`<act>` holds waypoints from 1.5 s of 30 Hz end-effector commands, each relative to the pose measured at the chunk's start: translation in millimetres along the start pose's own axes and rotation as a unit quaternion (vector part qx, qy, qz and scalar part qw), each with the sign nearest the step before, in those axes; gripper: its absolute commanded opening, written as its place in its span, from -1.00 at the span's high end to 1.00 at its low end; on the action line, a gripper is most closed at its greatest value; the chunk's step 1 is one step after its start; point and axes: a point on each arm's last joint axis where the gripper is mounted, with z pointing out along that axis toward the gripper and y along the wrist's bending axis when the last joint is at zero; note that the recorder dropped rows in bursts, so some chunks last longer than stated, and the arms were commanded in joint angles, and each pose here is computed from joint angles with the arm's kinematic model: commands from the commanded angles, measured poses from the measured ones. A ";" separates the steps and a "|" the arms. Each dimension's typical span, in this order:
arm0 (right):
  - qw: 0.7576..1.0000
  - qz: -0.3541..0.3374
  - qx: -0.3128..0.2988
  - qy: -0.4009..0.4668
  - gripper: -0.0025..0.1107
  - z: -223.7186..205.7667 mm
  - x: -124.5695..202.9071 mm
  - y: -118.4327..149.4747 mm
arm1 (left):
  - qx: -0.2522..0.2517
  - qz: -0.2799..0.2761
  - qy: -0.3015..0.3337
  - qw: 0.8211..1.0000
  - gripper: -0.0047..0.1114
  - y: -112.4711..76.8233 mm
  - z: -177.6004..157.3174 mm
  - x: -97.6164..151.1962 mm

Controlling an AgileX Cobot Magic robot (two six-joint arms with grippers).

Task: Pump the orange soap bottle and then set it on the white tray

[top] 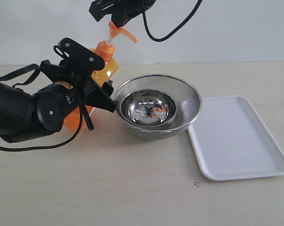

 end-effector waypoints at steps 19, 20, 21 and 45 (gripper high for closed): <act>0.997 0.010 -0.033 0.063 0.96 30.0 15.7 4.0 | 0.023 -0.020 0.030 0.999 0.84 -6.3 -1.4 7.7; 0.997 0.009 -0.034 0.063 0.96 30.0 15.7 4.2 | 0.023 -0.020 0.030 0.999 0.84 -6.3 -1.4 7.7; 0.997 0.009 -0.034 0.063 0.96 30.0 15.7 4.2 | 0.023 -0.020 0.030 0.999 0.84 -6.3 -1.4 7.7; 0.997 0.008 -0.034 0.062 0.96 30.1 15.5 4.1 | 0.023 -0.020 0.030 0.999 0.84 -6.3 -1.4 7.7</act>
